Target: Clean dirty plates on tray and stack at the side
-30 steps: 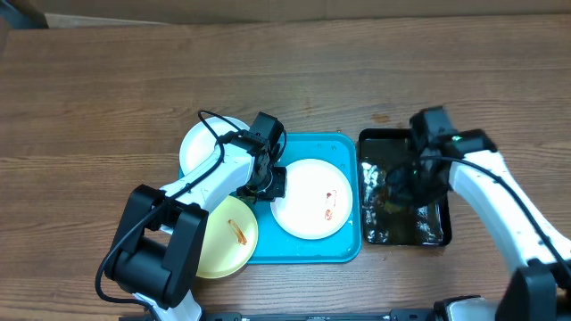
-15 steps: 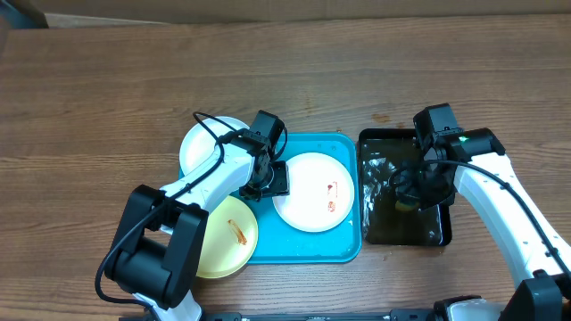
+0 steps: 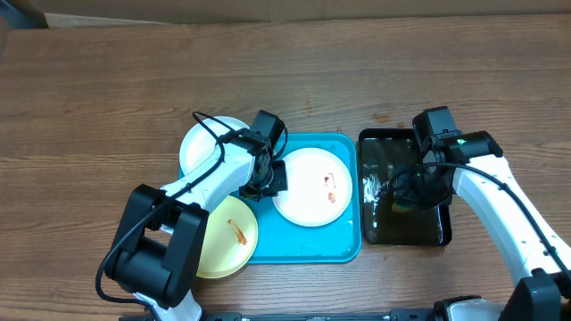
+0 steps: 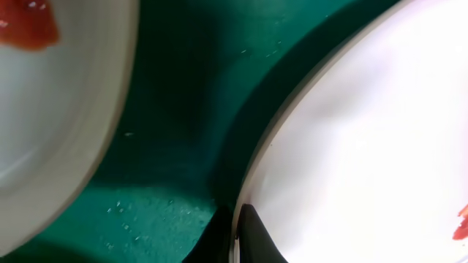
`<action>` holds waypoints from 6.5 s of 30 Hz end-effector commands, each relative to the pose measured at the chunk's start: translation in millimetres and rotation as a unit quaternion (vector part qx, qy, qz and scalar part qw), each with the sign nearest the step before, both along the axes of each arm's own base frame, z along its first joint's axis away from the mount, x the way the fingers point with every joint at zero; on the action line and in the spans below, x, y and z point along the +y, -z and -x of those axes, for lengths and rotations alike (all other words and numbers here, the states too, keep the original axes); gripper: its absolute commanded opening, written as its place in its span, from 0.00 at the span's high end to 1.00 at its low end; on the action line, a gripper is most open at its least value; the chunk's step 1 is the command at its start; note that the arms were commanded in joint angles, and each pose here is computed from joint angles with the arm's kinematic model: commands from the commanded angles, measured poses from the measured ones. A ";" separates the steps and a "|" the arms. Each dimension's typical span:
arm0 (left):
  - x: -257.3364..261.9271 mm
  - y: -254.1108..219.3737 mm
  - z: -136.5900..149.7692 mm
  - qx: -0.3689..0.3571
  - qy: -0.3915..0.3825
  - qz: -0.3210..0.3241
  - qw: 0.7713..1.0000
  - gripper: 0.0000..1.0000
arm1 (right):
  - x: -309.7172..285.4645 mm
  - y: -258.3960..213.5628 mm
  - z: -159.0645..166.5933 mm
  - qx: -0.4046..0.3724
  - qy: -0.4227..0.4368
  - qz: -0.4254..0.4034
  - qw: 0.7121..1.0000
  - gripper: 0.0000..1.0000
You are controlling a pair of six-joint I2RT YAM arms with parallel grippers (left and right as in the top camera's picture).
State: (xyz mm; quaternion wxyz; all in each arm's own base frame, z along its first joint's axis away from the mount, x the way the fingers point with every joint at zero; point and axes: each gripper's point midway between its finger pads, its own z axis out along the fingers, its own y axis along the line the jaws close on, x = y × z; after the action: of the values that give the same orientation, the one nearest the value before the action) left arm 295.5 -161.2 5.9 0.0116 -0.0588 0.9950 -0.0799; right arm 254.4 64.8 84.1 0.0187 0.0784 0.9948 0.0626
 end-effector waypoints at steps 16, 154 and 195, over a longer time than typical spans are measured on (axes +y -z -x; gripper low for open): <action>16.3 6.0 -0.7 -0.006 -0.024 -0.052 0.998 0.96 | 80.3 -43.3 -25.0 -0.071 -0.100 -0.142 0.982 0.96; 25.4 -47.8 -34.8 -0.067 0.029 -0.110 0.991 0.96 | -40.2 38.5 -12.5 0.009 0.091 -0.015 0.996 0.96; -22.7 -265.3 -14.9 -0.468 0.121 -0.421 0.768 0.96 | -35.7 75.7 31.3 0.065 0.108 -0.024 0.992 0.10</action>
State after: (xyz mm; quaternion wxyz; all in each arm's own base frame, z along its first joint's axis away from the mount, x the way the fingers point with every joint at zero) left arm 313.1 -185.5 226.5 0.4220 0.1396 0.8468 0.2922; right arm 226.4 28.8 11.4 -0.0419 0.1830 0.9791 0.0779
